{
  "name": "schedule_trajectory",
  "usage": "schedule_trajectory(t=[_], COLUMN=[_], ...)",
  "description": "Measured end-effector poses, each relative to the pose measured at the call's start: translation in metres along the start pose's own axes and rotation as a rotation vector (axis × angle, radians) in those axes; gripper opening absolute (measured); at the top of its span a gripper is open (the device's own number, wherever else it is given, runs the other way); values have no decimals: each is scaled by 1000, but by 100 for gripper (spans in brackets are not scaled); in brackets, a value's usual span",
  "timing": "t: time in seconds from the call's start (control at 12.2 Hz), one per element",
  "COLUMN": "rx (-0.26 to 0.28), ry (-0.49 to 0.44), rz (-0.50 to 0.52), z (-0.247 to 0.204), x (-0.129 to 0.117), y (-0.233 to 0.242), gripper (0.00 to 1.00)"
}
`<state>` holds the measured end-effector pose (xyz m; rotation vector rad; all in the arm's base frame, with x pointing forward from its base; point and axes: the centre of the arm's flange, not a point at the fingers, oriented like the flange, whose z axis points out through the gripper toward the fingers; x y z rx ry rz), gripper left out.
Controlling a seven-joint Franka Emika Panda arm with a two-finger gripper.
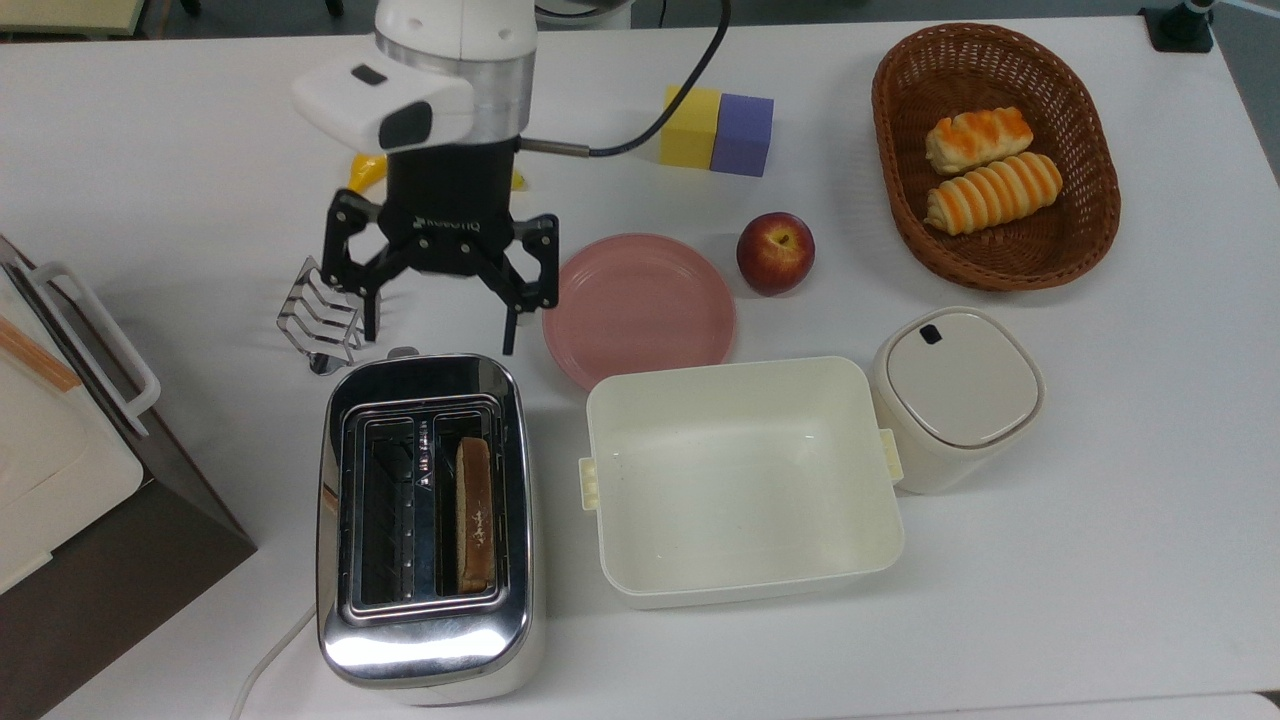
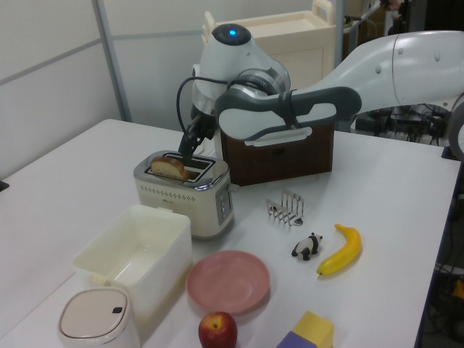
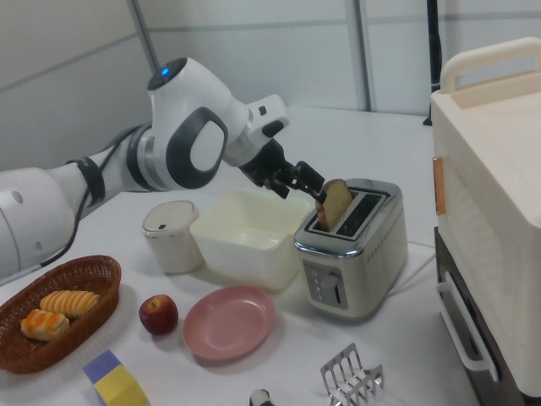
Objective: Put the bread in the toaster
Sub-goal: 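Open the gripper to release the bread and raise it away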
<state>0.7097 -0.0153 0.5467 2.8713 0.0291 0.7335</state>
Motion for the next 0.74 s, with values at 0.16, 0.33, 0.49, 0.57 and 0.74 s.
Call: schedule_trajectory(t=[0.16,0.33,0.49,0.57,0.74], rx=[-38,-34,-10,31,90], ry=[-145,-242,-297,-311,-344], rz=[41,88,122,149,172], z=[-42,-119,-193,-216,-232], x=[-10,-24,-48,-58,-72], y=[14,25,39,50,70], gripper=[100,100,100,100,100])
